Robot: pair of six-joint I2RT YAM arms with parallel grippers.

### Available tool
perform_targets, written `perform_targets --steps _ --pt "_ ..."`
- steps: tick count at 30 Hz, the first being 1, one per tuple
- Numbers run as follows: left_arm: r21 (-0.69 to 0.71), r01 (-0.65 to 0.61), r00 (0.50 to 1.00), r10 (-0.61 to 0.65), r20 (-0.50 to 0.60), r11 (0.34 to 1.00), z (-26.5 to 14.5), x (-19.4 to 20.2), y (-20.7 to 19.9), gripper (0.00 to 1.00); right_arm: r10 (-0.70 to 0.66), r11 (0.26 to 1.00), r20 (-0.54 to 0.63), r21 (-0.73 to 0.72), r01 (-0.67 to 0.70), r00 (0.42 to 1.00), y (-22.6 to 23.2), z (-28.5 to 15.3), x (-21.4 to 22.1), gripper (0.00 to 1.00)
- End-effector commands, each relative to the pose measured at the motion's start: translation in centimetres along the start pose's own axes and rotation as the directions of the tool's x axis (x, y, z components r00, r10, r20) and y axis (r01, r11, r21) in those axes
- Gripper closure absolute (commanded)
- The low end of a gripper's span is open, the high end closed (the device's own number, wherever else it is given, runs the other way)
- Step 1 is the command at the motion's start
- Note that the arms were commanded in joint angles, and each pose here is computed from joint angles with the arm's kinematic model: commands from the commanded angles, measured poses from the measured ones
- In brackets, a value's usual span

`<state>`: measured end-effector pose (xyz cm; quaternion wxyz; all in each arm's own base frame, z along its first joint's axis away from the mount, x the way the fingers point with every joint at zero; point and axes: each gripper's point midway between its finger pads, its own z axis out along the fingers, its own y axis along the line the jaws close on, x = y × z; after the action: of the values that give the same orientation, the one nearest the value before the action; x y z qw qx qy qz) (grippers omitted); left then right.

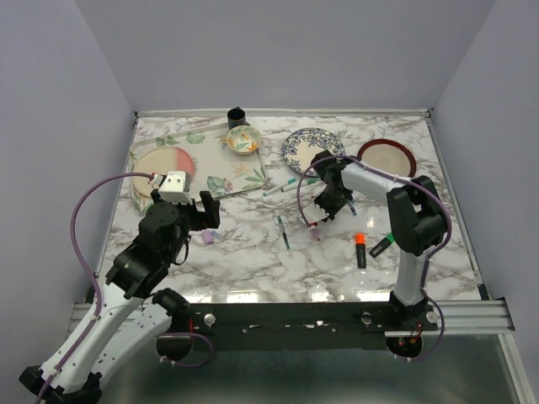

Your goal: Open the pen caps

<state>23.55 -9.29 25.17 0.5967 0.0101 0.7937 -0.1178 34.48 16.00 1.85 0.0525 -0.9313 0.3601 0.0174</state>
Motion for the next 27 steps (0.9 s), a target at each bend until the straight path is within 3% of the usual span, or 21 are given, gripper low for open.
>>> perform_targets --steps 1,11,15,20,23,24,26,27 --pt "0.013 0.002 1.0 -0.002 0.006 1.0 0.1 -0.1 -0.1 0.05 0.008 1.0 0.057 0.026 -0.009 0.998 -1.0 0.5 -1.4 0.83" --pt "0.026 0.0 1.0 0.0 0.003 1.0 0.2 0.0 -0.3 0.01 0.136 0.965 0.162 0.2 -0.167 0.977 -3.6 -3.1 -3.2 0.93" --pt "0.049 -0.003 1.0 0.002 0.007 0.999 0.1 -0.1 -0.6 0.01 0.245 0.913 0.253 0.264 -0.31 0.936 -4.1 -5.9 -4.4 1.0" --pt "0.1 -0.007 1.0 0.006 0.009 0.995 0.1 0.0 -1.5 0.01 0.319 0.82 0.401 0.339 -0.462 0.859 -4.5 -9.5 -6.3 0.99" --pt "0.16 -0.01 1.0 0.009 0.003 0.987 0.1 0.1 -2.6 0.01 0.416 0.698 0.532 0.332 -0.634 0.738 -4.6 -12.4 -7.6 0.99" --pt "0.177 -0.011 1.0 0.01 0.003 0.984 0.2 0.1 -2.9 0.01 0.461 0.63 0.594 0.304 -0.715 0.659 -4.3 -14.1 -8.4 1.0" --pt "0.234 -0.01 1.0 0.014 -0.013 0.972 0.1 0.5 -4.0 0.01 0.467 0.582 0.673 0.254 -0.772 0.574 -4.1 -14.9 -9.7 0.99" --pt "0.253 -0.004 1.0 0.009 -0.019 0.967 0.2 0.6 -4.4 0.01 0.506 0.524 0.72 0.182 -0.832 0.476 -3.8 -15.3 -10.5 0.99"
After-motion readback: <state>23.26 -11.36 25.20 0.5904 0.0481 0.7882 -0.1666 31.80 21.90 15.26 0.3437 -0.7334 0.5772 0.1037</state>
